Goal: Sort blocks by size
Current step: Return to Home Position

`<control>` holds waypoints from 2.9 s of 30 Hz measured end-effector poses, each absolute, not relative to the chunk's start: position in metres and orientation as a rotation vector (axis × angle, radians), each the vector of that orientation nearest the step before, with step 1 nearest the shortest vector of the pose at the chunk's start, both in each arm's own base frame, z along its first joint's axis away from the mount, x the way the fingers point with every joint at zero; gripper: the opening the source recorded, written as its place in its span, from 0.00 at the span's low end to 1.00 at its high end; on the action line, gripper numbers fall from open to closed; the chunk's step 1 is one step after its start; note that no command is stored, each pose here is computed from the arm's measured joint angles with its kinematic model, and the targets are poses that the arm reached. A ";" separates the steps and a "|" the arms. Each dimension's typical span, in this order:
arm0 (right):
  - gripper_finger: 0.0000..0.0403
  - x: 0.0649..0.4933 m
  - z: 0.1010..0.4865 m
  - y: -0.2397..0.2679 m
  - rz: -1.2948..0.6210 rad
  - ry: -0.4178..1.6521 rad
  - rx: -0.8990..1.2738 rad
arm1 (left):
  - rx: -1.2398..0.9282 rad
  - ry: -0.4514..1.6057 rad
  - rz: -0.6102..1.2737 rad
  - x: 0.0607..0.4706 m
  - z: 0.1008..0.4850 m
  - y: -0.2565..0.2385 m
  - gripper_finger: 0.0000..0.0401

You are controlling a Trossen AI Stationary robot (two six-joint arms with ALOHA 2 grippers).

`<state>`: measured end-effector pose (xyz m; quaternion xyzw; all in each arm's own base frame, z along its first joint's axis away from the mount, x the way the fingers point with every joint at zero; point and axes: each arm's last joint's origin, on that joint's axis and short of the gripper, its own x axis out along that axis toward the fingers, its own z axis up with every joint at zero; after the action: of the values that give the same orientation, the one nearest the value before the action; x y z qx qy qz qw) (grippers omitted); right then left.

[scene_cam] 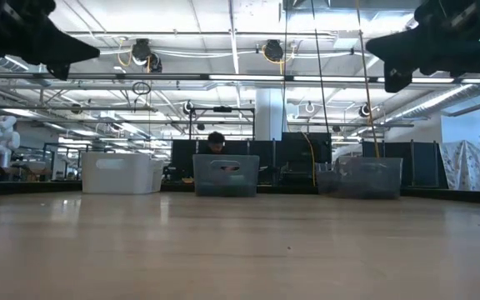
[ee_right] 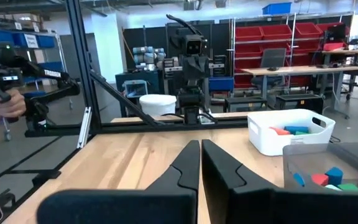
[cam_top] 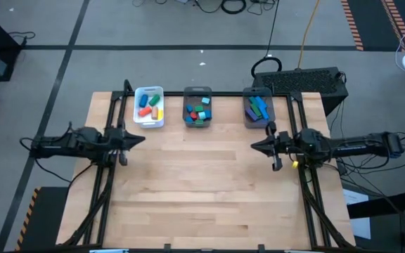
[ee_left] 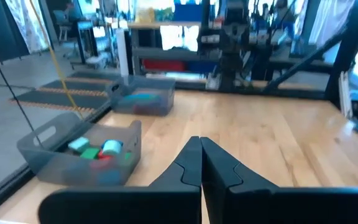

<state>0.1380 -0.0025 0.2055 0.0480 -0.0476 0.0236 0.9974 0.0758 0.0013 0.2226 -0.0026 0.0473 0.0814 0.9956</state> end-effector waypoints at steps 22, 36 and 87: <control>0.00 0.111 0.200 -0.002 0.021 -0.145 0.062 | -0.031 0.068 0.164 0.074 0.216 0.001 0.02; 0.00 0.101 0.186 -0.002 0.018 -0.180 0.064 | -0.031 0.101 0.161 0.083 0.194 0.001 0.02; 0.00 0.095 0.174 0.014 -0.003 -0.066 0.059 | -0.068 -0.028 0.064 0.098 0.168 -0.004 0.02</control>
<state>0.0954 0.0138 0.1735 0.0296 -0.0330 -0.0017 0.9990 0.0979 -0.0038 0.1678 -0.0338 -0.0140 0.0322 0.9988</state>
